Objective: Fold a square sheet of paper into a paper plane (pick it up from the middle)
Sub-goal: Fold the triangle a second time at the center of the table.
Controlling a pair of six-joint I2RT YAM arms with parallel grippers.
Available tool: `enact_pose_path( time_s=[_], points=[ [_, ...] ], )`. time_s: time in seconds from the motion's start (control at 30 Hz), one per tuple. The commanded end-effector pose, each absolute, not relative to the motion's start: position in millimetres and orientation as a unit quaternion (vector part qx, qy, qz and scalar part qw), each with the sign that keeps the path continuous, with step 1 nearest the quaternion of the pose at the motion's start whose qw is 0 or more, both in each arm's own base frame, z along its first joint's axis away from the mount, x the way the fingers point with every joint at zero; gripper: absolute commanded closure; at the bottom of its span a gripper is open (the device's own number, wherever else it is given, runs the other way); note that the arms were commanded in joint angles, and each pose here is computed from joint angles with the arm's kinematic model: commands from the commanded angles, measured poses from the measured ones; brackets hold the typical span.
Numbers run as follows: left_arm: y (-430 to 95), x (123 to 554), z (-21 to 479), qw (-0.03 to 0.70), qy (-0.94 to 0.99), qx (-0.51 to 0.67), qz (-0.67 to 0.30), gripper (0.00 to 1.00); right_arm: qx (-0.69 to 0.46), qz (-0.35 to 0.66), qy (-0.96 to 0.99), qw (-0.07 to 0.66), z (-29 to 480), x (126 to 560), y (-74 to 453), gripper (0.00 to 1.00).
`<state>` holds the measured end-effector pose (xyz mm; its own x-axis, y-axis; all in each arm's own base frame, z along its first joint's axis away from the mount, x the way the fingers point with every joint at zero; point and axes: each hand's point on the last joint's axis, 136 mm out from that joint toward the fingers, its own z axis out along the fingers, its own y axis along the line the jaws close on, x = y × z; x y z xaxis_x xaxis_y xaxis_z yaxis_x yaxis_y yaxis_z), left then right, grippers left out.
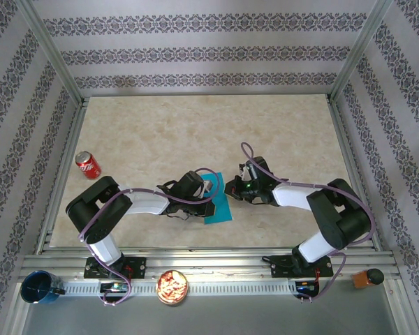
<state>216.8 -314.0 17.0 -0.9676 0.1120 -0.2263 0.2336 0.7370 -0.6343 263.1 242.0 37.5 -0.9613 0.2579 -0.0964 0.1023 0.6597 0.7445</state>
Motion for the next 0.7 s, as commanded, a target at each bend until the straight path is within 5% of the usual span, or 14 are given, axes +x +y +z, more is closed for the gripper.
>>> enact_pose_path(
  time_s=[0.0, 0.67],
  points=[
    [-281, 195, -17, 0.033, 0.957, 0.083, -0.277, 1.00, 0.086, 0.405, 0.907, 0.074, 31, 256, 251, 0.99],
    [-327, 229, 48, 0.065, 0.928, 0.040, -0.366, 1.00, 0.112, 0.335, 0.935, 0.042, -9, 241, 228, 1.00]
  ],
)
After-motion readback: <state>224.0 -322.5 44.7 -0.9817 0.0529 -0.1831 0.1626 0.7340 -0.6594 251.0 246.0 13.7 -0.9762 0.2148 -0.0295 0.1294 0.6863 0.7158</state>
